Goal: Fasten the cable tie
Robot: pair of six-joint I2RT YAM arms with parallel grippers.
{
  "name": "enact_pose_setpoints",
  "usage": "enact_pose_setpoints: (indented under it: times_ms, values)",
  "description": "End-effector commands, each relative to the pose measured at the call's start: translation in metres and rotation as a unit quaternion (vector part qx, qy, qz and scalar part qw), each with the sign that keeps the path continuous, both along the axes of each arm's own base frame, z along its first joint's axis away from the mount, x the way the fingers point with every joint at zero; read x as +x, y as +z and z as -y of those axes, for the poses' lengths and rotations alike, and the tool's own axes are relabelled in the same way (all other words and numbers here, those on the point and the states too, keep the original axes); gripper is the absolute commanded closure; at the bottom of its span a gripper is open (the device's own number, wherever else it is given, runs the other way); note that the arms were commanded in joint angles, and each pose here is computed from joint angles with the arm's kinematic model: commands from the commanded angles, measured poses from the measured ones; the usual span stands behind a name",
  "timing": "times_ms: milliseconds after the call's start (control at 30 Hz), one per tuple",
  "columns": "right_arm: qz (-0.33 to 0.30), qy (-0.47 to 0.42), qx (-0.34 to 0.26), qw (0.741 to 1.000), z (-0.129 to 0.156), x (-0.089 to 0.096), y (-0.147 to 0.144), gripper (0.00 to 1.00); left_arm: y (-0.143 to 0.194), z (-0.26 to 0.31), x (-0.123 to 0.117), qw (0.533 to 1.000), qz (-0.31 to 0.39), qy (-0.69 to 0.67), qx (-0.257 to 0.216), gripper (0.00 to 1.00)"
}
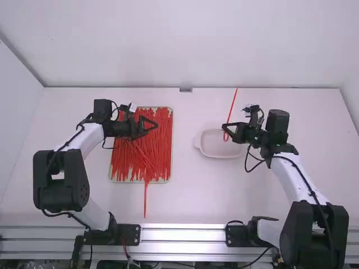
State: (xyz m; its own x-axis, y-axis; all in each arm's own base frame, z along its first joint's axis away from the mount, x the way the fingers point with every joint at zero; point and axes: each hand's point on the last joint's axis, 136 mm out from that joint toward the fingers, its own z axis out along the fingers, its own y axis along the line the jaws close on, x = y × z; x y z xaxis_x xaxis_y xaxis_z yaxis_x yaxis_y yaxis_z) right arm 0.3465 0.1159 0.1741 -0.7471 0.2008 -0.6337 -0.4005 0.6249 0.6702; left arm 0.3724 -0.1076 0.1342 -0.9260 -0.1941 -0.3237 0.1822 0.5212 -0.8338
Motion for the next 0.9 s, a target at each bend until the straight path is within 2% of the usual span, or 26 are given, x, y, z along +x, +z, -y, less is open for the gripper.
enact_pose_setpoints:
  times_ms: [0,467,867]
  values:
    - [0.021,-0.018,-0.041,0.999,0.005,0.009,0.001,1.0,0.001,-0.004,0.005,0.999,0.031,-0.008,0.041,0.01]
    - [-0.015,-0.067,-0.16,0.985,0.005,0.008,-0.037,1.0,-0.004,-0.011,-0.003,0.997,0.02,-0.013,0.071,0.01]
    - [-0.017,-0.119,-0.235,0.965,0.012,0.013,-0.049,1.0,-0.006,-0.011,-0.005,0.997,0.014,-0.013,0.073,0.01]
